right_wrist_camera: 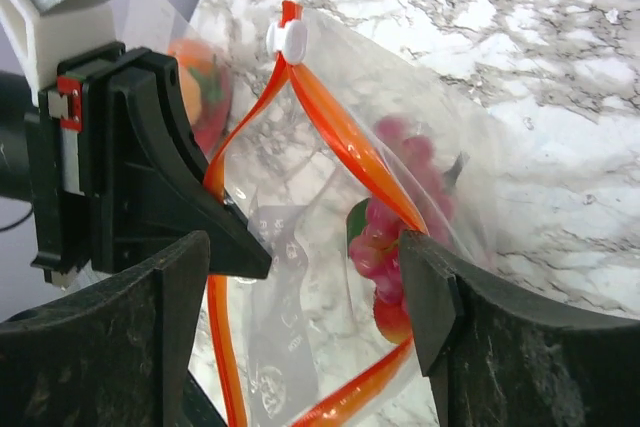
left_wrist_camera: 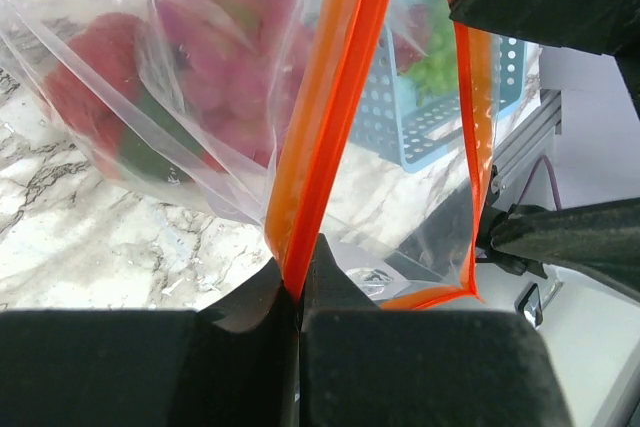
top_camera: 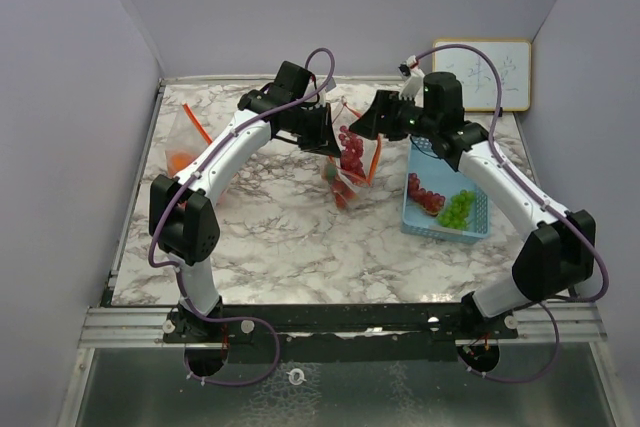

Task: Place the food in the zip-top bag and seal the zipper
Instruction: Place the fake fruit in the zipper food storage bag, then pick up the fake fruit from the bin.

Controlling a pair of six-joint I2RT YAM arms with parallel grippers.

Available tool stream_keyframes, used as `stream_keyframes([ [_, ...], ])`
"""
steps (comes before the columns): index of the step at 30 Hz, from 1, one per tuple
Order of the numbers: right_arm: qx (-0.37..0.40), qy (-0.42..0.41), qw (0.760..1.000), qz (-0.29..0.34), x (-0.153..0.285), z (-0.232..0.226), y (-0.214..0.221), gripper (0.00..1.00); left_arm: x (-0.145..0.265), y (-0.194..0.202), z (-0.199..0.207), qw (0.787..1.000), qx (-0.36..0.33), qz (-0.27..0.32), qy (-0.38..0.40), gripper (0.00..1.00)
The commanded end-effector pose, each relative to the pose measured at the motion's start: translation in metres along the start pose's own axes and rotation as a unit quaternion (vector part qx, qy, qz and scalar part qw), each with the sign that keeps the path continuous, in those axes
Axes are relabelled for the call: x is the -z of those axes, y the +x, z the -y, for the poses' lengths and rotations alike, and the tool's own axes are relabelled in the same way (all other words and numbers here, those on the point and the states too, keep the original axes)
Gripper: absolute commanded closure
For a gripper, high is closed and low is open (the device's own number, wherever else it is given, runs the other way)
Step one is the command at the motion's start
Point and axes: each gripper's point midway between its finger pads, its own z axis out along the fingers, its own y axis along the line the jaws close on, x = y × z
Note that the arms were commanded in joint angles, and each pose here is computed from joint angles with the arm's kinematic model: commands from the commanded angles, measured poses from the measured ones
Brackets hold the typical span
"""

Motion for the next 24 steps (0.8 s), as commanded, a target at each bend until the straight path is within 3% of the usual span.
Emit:
stream_keyframes([
  [1, 0.058, 0.014, 0.998, 0.028, 0.025, -0.015, -0.021, 0.23, 0.012, -0.002, 0.012, 1.0, -0.018, 0.017, 0.01, 1.0],
  [3, 0.069, 0.054, 0.995, 0.039, 0.037, -0.009, -0.03, 0.2, 0.012, -0.002, 0.012, 1.0, -0.018, 0.017, 0.01, 1.0],
  [6, 0.055, 0.181, 0.982, 0.013, 0.06, 0.032, -0.017, 0.15, 0.012, -0.004, 0.013, 1.0, -0.02, 0.02, 0.011, 1.0],
  [11, 0.046, 0.361, 0.928, -0.076, 0.107, 0.108, 0.046, 0.05, 0.012, -0.003, 0.013, 1.0, -0.021, 0.018, 0.012, 1.0],
  [19, 0.06, 0.438, 0.883, -0.157, 0.137, 0.167, 0.116, 0.0, 0.01, 0.0, 0.012, 1.0, -0.02, 0.011, 0.013, 1.0],
  [24, 0.05, 0.416, 0.893, -0.168, 0.129, 0.192, 0.136, 0.0, 0.012, 0.0, 0.013, 1.0, -0.023, 0.009, 0.014, 1.0],
])
